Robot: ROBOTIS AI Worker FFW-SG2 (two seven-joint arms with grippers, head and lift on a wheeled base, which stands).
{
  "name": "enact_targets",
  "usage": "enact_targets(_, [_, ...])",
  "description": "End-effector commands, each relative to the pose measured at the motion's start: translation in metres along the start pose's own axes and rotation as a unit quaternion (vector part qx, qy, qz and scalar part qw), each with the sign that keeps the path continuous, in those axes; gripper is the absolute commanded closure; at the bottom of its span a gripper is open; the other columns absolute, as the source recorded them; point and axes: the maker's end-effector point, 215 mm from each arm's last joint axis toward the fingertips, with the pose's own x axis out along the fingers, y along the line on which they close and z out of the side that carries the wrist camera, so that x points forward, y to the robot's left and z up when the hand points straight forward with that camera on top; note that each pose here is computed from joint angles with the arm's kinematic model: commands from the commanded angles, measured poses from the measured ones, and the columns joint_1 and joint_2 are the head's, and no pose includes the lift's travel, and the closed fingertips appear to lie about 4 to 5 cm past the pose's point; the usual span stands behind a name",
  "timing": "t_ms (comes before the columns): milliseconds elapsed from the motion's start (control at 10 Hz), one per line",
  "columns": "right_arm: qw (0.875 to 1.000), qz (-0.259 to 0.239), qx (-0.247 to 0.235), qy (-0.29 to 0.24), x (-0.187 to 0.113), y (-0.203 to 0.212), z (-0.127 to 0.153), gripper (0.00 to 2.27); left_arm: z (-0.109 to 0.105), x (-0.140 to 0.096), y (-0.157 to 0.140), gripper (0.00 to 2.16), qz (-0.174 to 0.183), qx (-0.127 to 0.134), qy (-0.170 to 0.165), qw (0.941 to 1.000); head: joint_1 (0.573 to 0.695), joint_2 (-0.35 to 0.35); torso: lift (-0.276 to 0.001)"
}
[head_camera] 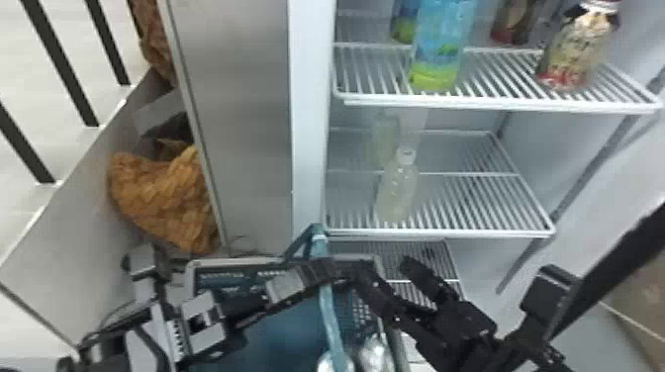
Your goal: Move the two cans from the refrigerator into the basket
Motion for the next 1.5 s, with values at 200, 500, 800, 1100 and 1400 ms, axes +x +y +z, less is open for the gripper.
enact_targets(200, [0.996, -0.068, -0.038, -0.047, -0.038, -0.046, 0.039, 0.12, 0.000, -0.001, 0.000, 1.21, 0.000, -0.001, -0.002, 1.0000, 0.695, -0.155, -0.219])
enact_targets(500, [0.987, -0.124, -0.063, -0.077, -0.086, -0.078, 0.060, 0.13, -0.001, -0.002, 0.000, 1.21, 0.000, -0.002, -0.003, 1.0000, 0.695, -0.252, -0.219])
enact_targets(800, [0.979, -0.140, -0.106, -0.107, -0.129, -0.103, 0.078, 0.13, 0.003, -0.007, -0.001, 1.21, 0.004, 0.003, -0.009, 0.9999, 0.695, -0.327, -0.219])
enact_targets(1100, [0.973, -0.150, -0.146, -0.092, -0.162, -0.103, 0.084, 0.13, 0.002, -0.008, 0.000, 1.21, 0.006, 0.004, -0.009, 0.9999, 0.695, -0.350, -0.219])
enact_targets(1400, [0.972, -0.153, -0.159, -0.075, -0.187, -0.102, 0.080, 0.13, 0.001, -0.009, -0.001, 1.21, 0.007, 0.005, -0.009, 0.9999, 0.695, -0.350, -0.219])
